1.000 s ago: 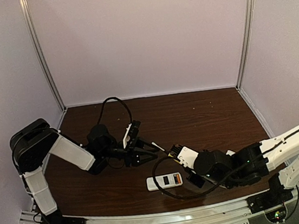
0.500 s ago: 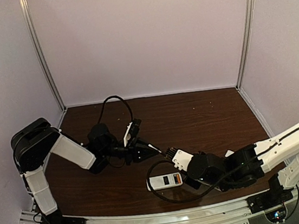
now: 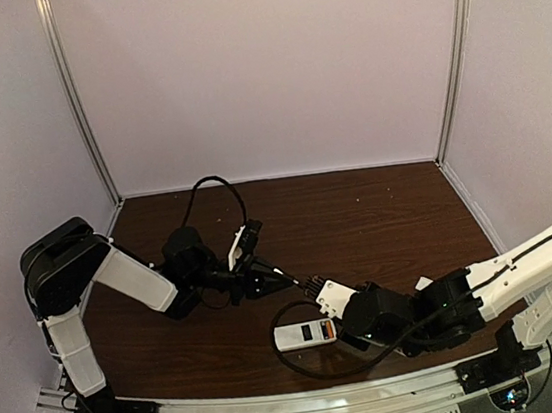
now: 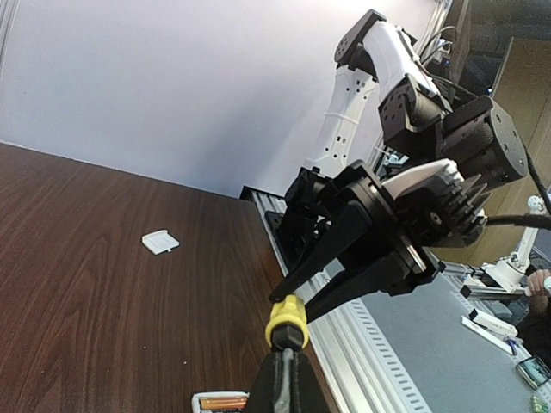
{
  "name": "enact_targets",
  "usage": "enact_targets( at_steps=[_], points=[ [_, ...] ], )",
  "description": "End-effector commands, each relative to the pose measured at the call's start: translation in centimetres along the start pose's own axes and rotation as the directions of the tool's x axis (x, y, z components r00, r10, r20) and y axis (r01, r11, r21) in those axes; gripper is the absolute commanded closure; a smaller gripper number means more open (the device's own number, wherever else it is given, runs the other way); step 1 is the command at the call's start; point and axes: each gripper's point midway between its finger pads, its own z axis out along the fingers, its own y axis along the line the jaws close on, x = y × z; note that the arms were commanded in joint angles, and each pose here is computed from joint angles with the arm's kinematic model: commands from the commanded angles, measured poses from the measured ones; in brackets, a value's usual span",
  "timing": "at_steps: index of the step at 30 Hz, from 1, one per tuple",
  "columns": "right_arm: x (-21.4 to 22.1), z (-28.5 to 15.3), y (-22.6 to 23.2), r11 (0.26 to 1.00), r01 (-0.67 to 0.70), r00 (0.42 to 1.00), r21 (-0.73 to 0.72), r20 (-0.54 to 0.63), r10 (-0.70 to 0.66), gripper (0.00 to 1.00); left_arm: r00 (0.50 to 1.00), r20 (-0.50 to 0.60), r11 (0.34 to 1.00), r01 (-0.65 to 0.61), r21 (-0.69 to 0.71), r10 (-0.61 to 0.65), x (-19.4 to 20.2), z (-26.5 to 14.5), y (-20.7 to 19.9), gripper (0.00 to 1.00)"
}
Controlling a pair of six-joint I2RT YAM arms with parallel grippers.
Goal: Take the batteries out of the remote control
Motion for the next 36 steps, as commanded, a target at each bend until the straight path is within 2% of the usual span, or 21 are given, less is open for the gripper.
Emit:
enact_targets(
  at_steps=[1, 2, 5, 8, 11, 14, 19, 22, 25, 30, 36],
  points=[
    [-0.5, -0.4, -1.7, 0.994, -0.070, 0.998, 0.082, 0.010, 0.069, 1.00, 0.998, 0.019, 0.998, -0.058, 0.007, 0.058, -0.6, 0.1, 0.0, 1.00],
    [-0.3, -0.4, -1.8, 0.993, -0.077, 0.997, 0.086, 0.008, 0.076, 0.97, 0.998, 0.020, 0.998, -0.059, 0.009, 0.059, -0.6, 0.1, 0.0, 1.00],
    [-0.3, -0.6, -2.1, 0.990, -0.108, 0.994, 0.095, 0.010, 0.108, 0.57, 0.998, 0.025, 0.998, -0.060, 0.009, 0.060, -0.7, 0.1, -0.1, 1.00],
    [-0.3, -0.8, -2.3, 0.983, -0.157, 0.988, 0.092, 0.023, 0.155, 0.29, 0.998, 0.028, 0.998, -0.063, 0.010, 0.063, -0.8, 0.0, -0.2, 1.00],
    [-0.9, -1.4, -2.7, 0.967, -0.251, 0.967, 0.051, 0.067, 0.247, 0.13, 0.997, 0.032, 0.998, -0.067, 0.010, 0.066, -0.9, 0.0, -0.3, 1.00],
    [-1.9, -2.1, -2.8, 0.920, -0.383, 0.913, -0.081, 0.120, 0.391, 0.08, 0.996, 0.039, 0.997, -0.076, 0.014, 0.076, -1.0, -0.1, -0.5, 1.00],
    [-3.5, -3.7, -4.7, 0.761, -0.576, 0.746, -0.298, 0.188, 0.638, 0.06, 0.993, 0.060, 0.995, -0.098, 0.017, 0.097, -1.4, -0.5, -1.2, 1.00],
    [-4.7, -4.7, -5.3, 0.662, -0.610, 0.647, -0.436, 0.209, 0.734, 0.06, 0.992, 0.078, 0.994, -0.105, 0.015, 0.103, -1.8, -0.9, -1.5, 1.00],
    [-5.6, -5.3, -5.3, 0.593, -0.608, 0.582, -0.528, 0.212, 0.785, 0.05, 0.990, 0.097, 0.994, -0.108, 0.018, 0.106, -2.1, -1.4, -1.9, 1.00],
    [-6.7, -5.0, -4.3, 0.495, -0.582, 0.514, -0.645, 0.181, 0.839, 0.05, 0.985, 0.127, 0.992, -0.122, 0.021, 0.118, -2.7, -2.1, -2.4, 1.00],
    [-8.0, -3.9, -3.1, 0.424, -0.553, 0.477, -0.717, 0.145, 0.867, 0.05, 0.981, 0.151, 0.992, -0.124, 0.009, 0.121, -3.4, -2.7, -2.9, 1.00]
  ],
)
